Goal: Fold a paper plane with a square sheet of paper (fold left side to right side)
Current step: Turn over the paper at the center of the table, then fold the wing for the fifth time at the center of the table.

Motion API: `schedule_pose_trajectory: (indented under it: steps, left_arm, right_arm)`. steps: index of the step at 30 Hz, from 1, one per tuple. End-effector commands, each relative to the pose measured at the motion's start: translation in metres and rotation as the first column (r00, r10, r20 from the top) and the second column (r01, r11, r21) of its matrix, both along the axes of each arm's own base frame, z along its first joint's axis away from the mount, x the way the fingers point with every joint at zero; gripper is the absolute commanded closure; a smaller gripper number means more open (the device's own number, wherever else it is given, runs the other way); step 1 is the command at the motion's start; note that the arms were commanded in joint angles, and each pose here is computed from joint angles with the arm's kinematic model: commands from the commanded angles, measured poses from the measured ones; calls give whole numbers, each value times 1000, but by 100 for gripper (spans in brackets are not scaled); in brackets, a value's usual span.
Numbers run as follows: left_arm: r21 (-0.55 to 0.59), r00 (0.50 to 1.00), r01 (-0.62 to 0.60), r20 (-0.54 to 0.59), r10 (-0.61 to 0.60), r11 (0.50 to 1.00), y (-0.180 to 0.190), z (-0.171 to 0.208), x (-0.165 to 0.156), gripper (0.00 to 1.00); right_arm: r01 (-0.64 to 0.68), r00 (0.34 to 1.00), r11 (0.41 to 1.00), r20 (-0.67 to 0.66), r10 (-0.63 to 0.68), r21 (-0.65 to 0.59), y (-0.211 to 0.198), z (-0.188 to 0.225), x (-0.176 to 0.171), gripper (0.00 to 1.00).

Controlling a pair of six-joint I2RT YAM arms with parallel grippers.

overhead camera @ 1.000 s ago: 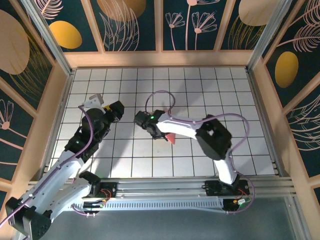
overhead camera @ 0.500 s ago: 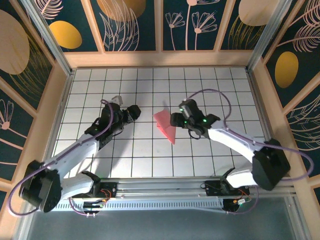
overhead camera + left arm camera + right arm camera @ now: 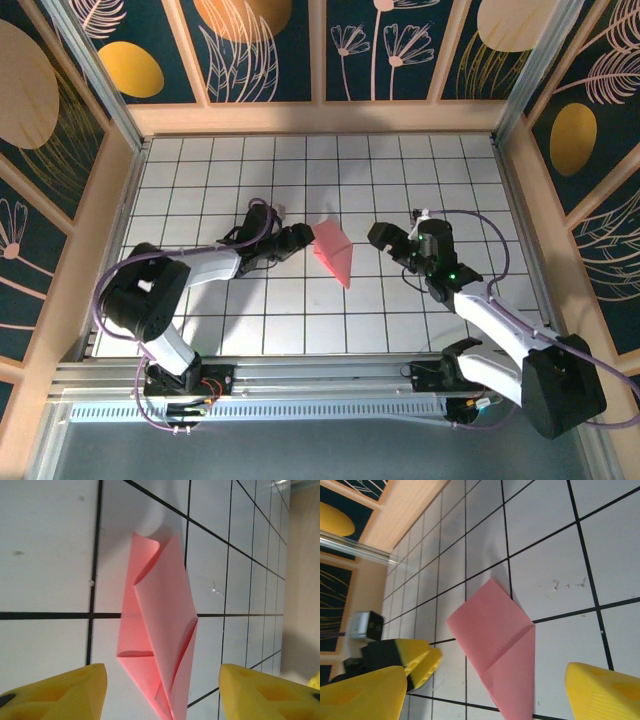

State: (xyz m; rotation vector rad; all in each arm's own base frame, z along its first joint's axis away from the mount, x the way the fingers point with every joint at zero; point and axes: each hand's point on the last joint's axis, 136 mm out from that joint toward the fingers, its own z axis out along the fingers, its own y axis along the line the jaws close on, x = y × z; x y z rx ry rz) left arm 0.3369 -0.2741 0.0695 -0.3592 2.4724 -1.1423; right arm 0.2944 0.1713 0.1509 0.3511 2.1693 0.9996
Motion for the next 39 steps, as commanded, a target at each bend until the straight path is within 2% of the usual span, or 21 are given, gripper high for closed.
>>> schedule_pose_trajectory:
  steps: [1,13,15,17,21,26,30,34,39]
  left_arm:
    - [-77,999,45,19,-44,996,-24,9,11,43]
    - [-17,999,36,-35,-37,999,-32,-20,24,63]
    - [-17,998,41,-36,-41,999,-32,-24,24,69]
    - [-20,998,46,-34,-47,999,-33,-24,24,81]
    - [-18,998,57,20,-57,998,-29,-12,21,100]
    - [31,979,134,149,-137,991,-22,18,10,100]
    - [48,919,250,302,-253,967,-19,57,-12,100]
    - [27,827,389,430,-361,921,-18,87,-46,100]
    - [-34,752,486,525,-398,873,-15,115,-77,100]
  right_arm:
    - [-15,998,998,60,11,68,2,22,1,17]
    - [-11,997,998,72,6,69,-6,25,-1,17]
    - [-12,997,998,74,7,69,-7,25,-2,17]
    - [-16,997,997,77,10,74,-7,26,-2,17]
    - [-50,994,995,96,42,82,-6,28,-3,17]
    - [-193,974,977,136,180,93,9,34,-9,17]
    - [-336,936,938,141,323,84,27,29,-17,17]
    - [-452,883,889,178,434,71,43,25,-26,12]
    - [-556,814,827,254,522,82,63,28,-35,6]
